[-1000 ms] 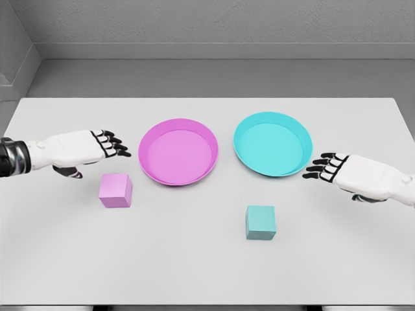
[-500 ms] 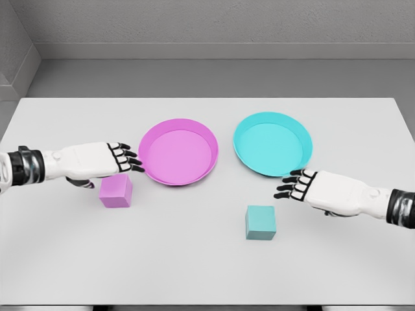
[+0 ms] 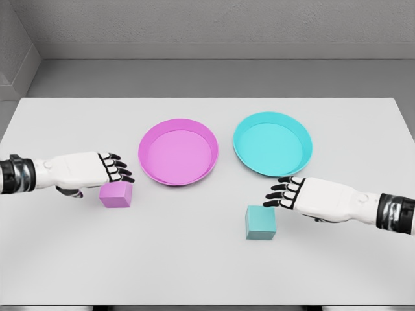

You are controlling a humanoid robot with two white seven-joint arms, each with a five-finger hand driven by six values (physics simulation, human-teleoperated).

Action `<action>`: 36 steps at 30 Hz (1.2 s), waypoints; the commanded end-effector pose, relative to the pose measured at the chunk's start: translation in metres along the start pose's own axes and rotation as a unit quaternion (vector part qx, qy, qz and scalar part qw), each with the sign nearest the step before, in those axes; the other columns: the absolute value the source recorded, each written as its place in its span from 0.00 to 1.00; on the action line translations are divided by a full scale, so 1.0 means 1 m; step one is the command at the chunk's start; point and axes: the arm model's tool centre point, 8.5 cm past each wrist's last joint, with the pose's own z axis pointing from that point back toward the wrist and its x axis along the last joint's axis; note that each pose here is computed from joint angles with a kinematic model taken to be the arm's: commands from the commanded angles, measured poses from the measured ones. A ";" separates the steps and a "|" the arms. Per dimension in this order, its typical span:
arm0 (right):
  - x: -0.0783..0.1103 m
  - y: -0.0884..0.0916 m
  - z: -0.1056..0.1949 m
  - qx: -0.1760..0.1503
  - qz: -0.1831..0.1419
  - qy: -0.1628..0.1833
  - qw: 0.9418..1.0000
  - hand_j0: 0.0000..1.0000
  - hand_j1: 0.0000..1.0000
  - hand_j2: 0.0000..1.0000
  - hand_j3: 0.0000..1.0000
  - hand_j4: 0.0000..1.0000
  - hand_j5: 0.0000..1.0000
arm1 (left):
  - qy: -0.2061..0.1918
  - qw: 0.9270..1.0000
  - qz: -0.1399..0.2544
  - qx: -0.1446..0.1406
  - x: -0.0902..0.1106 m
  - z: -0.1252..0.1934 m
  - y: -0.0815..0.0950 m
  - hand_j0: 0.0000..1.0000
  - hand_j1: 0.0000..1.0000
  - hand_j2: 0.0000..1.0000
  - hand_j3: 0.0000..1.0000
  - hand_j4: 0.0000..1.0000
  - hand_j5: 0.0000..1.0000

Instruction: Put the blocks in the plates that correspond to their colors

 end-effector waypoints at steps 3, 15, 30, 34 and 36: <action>0.005 0.002 -0.004 0.002 -0.004 -0.010 1.000 1.00 1.00 1.00 1.00 1.00 1.00 | -0.004 1.000 0.003 -0.004 0.002 -0.002 -0.004 1.00 1.00 1.00 1.00 1.00 1.00; 0.024 0.004 -0.037 0.006 -0.013 -0.048 0.999 1.00 1.00 1.00 1.00 1.00 1.00 | -0.008 1.000 0.007 -0.002 0.003 -0.013 -0.004 1.00 1.00 1.00 1.00 1.00 1.00; 0.023 0.005 -0.045 0.016 0.004 -0.049 0.999 1.00 1.00 1.00 1.00 1.00 1.00 | -0.008 1.000 0.013 0.001 0.001 -0.021 -0.004 1.00 1.00 1.00 1.00 1.00 1.00; 0.021 0.007 -0.045 0.019 0.004 -0.046 0.999 1.00 1.00 1.00 1.00 1.00 1.00 | -0.011 1.000 0.010 -0.001 0.003 -0.024 -0.005 1.00 1.00 1.00 1.00 1.00 1.00; 0.018 0.009 -0.052 0.019 0.006 -0.040 0.999 1.00 1.00 1.00 1.00 1.00 1.00 | -0.011 1.000 0.010 0.000 0.003 -0.024 -0.004 1.00 1.00 1.00 1.00 1.00 1.00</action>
